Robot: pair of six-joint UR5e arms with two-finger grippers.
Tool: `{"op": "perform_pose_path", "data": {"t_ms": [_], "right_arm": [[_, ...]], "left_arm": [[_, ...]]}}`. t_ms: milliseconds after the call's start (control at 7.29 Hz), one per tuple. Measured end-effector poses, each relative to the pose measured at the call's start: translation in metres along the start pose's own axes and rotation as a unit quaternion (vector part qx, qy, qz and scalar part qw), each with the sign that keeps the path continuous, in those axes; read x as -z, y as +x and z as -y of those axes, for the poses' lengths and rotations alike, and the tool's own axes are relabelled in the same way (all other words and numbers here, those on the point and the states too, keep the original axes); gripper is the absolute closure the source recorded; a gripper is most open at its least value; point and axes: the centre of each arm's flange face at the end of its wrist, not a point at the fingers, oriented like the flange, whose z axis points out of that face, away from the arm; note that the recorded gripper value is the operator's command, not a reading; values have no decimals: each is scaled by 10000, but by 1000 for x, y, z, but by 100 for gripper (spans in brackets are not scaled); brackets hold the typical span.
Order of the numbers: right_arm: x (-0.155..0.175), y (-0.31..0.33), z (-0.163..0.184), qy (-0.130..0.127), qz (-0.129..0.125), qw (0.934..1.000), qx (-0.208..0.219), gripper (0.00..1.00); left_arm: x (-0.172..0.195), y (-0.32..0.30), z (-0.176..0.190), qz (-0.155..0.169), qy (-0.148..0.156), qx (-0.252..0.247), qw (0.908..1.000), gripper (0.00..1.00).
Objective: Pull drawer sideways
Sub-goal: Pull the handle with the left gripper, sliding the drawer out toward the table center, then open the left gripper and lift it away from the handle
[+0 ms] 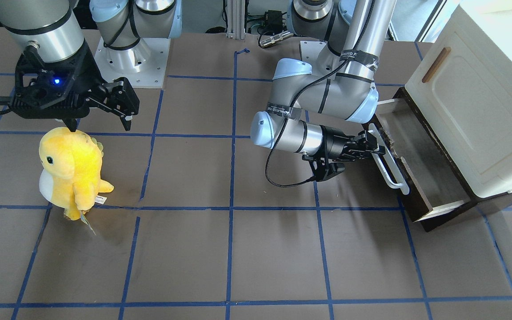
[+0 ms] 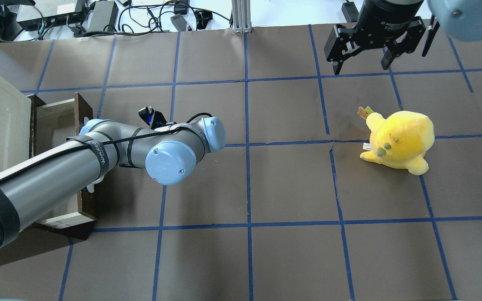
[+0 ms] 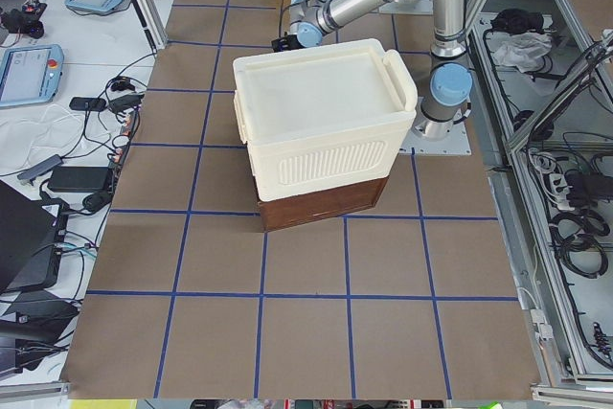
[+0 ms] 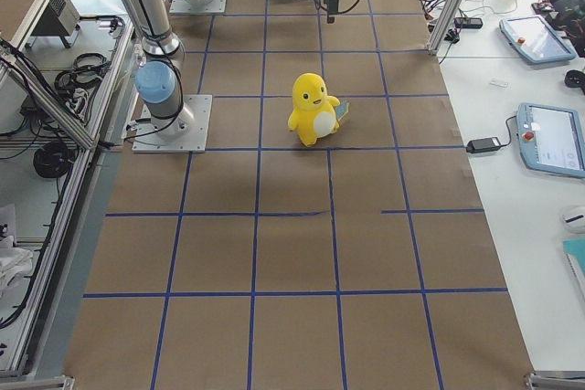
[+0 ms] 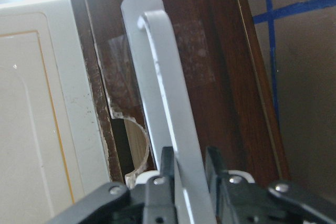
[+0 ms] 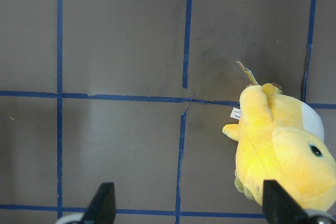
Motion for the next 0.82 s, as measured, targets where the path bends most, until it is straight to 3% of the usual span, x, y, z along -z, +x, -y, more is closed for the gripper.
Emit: {"op": "perform_pose_path", "data": {"t_ms": [411, 548, 823], "right_arm": [[0, 0, 0, 0, 0, 10000, 0, 0], [0, 0, 0, 0, 0, 10000, 1, 0], [0, 0, 0, 0, 0, 10000, -1, 0]], "left_arm": [[7, -11, 6, -74, 43, 108, 9999, 38], [19, -21, 15, -280, 30, 180, 9994, 37], [51, -51, 31, -1161, -96, 335, 9926, 33]]}}
